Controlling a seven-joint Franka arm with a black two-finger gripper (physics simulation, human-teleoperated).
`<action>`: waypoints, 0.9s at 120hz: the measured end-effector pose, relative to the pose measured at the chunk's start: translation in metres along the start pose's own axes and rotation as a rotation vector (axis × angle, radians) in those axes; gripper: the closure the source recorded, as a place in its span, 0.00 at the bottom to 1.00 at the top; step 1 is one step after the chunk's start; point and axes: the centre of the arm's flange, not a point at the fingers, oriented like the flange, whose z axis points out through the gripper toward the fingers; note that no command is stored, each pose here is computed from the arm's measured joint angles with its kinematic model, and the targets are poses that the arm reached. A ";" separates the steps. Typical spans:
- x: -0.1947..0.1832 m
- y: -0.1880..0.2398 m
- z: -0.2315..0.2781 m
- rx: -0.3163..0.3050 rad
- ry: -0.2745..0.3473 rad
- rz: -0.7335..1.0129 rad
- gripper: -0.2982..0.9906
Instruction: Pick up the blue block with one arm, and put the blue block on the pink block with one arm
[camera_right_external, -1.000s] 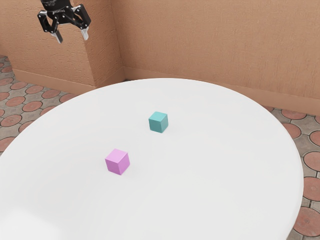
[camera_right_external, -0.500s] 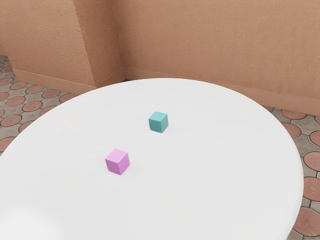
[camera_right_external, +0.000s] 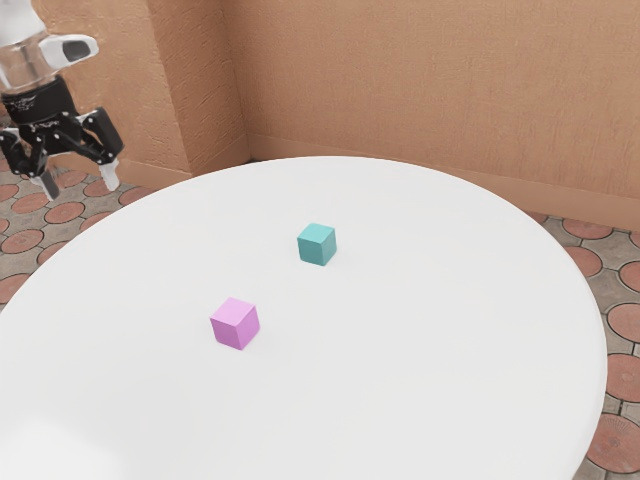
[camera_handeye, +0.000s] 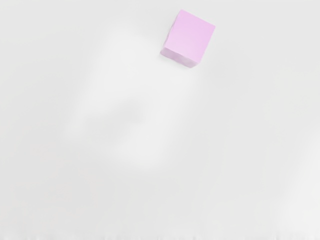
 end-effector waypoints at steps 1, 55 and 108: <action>-0.004 -0.006 0.006 -0.004 -0.007 -0.004 0.25; 0.032 -0.019 0.232 0.182 -0.026 0.026 0.25; 0.268 0.114 0.289 0.075 0.170 0.323 0.25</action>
